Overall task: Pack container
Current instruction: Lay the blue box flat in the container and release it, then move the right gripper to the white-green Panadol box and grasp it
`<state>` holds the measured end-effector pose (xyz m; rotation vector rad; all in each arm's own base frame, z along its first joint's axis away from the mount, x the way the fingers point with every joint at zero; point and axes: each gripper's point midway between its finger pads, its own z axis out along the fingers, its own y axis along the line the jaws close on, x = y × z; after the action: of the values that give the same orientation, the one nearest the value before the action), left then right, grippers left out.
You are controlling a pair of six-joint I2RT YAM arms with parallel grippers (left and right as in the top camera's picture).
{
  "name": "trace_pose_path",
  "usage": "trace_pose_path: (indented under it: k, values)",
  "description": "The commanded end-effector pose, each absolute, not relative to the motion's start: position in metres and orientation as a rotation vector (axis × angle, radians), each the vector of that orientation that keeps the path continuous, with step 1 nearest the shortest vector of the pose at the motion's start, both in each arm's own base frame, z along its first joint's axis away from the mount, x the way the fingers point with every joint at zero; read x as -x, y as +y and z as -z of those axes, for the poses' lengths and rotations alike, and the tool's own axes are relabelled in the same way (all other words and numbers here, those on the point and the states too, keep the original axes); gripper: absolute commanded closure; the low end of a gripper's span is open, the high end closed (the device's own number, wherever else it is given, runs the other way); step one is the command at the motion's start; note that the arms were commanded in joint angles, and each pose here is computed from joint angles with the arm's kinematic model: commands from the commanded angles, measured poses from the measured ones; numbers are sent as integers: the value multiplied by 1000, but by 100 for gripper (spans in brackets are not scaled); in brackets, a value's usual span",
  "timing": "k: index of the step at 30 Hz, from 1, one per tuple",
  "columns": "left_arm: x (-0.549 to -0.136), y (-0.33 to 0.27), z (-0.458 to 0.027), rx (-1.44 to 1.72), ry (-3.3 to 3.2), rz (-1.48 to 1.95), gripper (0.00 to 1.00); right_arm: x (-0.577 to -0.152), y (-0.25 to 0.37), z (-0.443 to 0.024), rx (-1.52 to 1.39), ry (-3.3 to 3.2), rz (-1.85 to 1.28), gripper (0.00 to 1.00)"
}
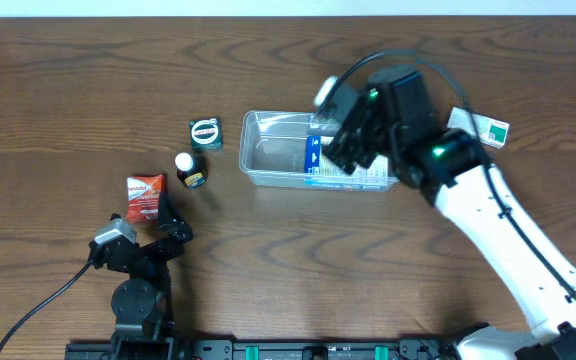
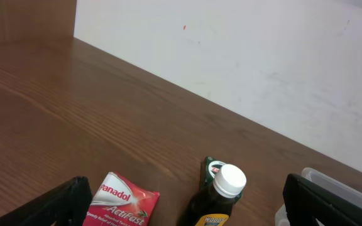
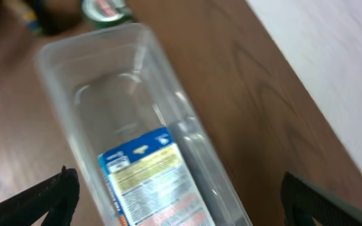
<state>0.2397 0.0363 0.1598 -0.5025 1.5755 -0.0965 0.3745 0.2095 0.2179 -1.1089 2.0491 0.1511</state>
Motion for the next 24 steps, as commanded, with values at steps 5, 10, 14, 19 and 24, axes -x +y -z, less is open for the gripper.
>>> trace_pose_path:
  k: [5, 10, 14, 19, 24]
  values:
    - [-239, 39, -143, 501, 1621, 59, 2, -420, 101, -216, 368, 2308, -201, 1]
    - [-239, 39, -143, 501, 1621, 59, 2, -435, 26, -213, -3, 2335, -183, 1]
    - [-239, 39, -143, 501, 1621, 59, 2, -443, -24, -200, -259, 2335, -154, 1]
    - [-239, 39, -143, 501, 1621, 59, 2, -446, -55, -173, -539, 2354, -214, 1]
    - [-239, 39, -143, 501, 1621, 59, 2, -442, -43, -157, -586, 2408, -326, 1]
